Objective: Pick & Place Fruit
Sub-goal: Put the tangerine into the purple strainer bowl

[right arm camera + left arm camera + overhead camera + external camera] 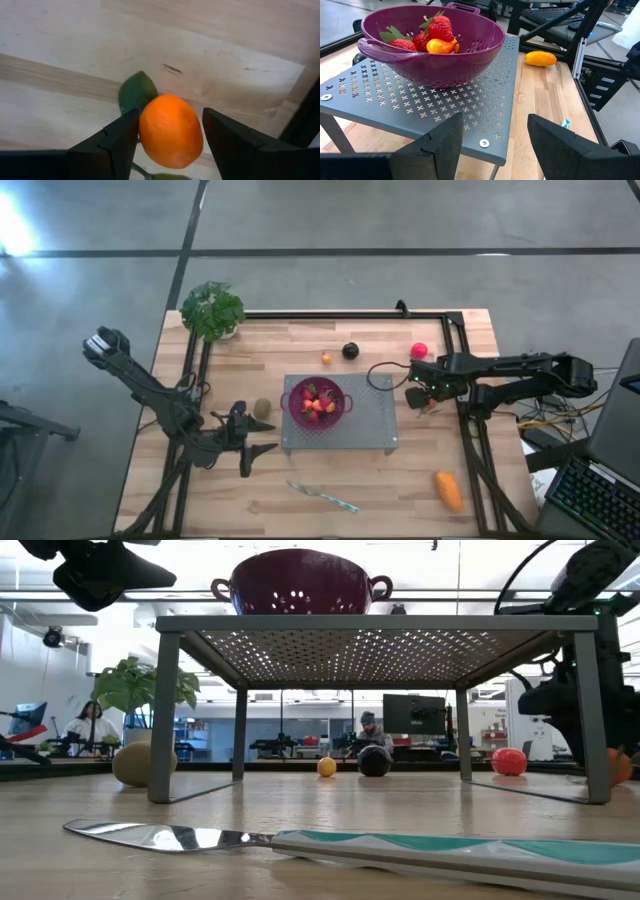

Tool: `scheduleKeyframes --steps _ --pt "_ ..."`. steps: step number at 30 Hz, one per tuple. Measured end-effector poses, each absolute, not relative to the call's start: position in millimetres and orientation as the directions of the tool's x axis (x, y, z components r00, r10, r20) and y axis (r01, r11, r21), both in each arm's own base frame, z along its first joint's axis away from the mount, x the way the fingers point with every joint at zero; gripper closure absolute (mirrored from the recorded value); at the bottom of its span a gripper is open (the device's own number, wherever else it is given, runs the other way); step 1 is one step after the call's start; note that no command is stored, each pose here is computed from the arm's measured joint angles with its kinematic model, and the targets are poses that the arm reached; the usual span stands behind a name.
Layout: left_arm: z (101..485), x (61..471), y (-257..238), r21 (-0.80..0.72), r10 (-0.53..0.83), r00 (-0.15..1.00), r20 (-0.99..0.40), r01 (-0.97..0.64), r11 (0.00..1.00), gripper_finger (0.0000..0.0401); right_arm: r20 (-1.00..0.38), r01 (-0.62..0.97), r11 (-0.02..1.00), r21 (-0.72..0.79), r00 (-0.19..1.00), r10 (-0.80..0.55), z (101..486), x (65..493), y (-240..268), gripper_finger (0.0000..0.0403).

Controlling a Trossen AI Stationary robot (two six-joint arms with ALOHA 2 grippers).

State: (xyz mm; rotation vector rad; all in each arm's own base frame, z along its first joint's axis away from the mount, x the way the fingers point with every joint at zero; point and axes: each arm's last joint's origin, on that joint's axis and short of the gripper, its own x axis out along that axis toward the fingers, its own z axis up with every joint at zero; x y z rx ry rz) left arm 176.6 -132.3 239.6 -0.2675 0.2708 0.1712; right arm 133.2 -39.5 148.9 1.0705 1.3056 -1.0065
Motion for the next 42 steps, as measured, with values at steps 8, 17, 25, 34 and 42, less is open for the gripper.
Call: scheduleKeyframes --steps 8,17,25,34,42 --pt "239.5 176.6 -132.3 -0.237 0.131 0.949 -0.286 -0.202 0.950 0.0174 -0.999 0.972 0.233 0.031 0.024 0.033 148.0 132.6 -39.2 0.0224" --pt "239.4 176.7 -132.3 -0.236 0.131 0.949 -0.286 -0.202 0.950 0.0174 -0.998 0.962 0.266 0.062 0.053 0.039 161.9 140.0 -41.0 0.0268" --pt "238.7 176.5 -132.2 -0.235 0.131 0.949 -0.287 -0.202 0.951 0.0174 -0.998 0.940 0.342 0.007 -0.014 0.059 197.5 142.5 -41.8 0.0267" --pt "234.1 175.5 -131.2 -0.229 0.134 0.946 -0.296 -0.207 0.951 0.0174 -0.999 0.904 0.427 -0.024 -0.036 0.021 249.3 144.6 -43.5 0.0275" --pt "234.1 175.5 -131.0 -0.225 0.139 0.946 -0.294 -0.210 0.952 0.0174 -0.984 0.849 0.515 0.119 0.171 -0.054 304.3 150.5 -45.0 0.0264"
